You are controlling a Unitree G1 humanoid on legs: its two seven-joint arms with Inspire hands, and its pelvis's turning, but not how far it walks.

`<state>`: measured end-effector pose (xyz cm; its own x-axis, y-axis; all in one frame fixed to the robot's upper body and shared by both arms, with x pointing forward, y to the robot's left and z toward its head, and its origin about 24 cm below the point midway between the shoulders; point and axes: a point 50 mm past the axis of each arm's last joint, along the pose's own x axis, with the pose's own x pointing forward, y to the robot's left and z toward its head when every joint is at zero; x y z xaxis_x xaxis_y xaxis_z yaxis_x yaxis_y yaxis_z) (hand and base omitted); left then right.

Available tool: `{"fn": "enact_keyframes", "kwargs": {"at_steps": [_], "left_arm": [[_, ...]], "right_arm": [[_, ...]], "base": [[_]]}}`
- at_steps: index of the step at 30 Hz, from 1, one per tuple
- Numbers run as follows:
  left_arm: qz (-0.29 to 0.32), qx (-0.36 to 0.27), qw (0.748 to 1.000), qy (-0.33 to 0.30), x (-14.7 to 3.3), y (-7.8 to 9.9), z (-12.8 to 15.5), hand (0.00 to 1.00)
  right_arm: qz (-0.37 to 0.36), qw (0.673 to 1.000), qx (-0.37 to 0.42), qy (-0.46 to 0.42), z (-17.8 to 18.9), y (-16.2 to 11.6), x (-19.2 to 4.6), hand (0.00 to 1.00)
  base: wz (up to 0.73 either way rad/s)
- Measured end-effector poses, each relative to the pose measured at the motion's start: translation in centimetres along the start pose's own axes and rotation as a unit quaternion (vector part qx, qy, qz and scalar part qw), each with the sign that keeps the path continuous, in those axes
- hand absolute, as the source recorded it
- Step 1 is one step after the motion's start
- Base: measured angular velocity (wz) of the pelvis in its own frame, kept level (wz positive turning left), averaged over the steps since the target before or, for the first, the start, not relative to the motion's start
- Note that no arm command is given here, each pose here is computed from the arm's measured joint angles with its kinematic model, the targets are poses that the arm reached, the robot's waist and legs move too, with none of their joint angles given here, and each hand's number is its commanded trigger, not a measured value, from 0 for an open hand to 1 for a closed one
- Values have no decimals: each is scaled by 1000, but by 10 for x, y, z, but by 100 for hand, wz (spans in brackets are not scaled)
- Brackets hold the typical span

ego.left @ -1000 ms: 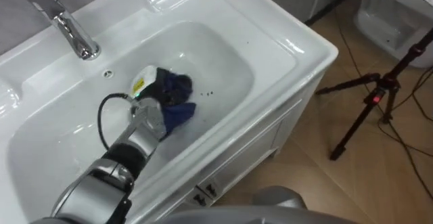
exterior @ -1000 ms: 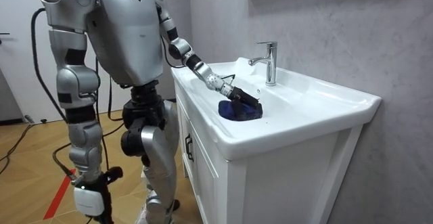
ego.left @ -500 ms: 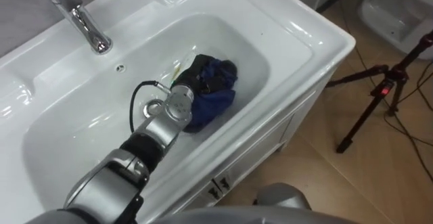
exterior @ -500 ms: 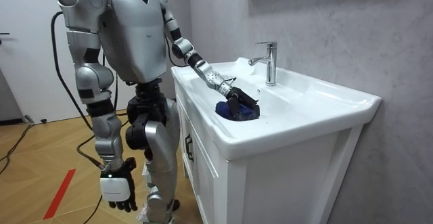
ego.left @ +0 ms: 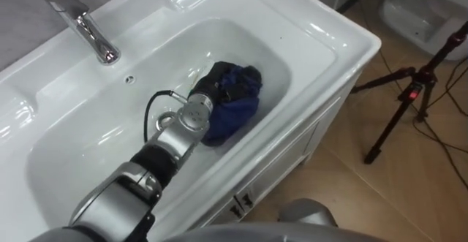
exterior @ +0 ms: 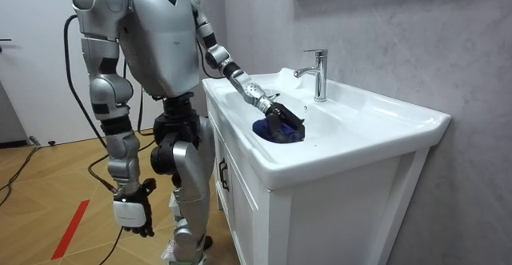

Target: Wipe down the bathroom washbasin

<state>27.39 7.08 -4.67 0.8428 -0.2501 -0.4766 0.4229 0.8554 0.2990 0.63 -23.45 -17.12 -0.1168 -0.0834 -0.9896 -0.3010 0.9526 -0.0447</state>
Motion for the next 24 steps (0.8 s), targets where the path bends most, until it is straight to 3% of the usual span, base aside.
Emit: {"fn": "enact_keyframes", "kwargs": {"at_steps": [11, 24], "left_arm": [[-47, -17, 997, -61, -5, -19, 29, 100], [-65, -31, 991, -110, -11, -25, 53, 100]], "right_arm": [[-4, 1000, -1, -11, 8, -4, -1, 0], [-16, 999, 5, -34, 16, -10, -3, 0]], "base": [[1], [4]]}}
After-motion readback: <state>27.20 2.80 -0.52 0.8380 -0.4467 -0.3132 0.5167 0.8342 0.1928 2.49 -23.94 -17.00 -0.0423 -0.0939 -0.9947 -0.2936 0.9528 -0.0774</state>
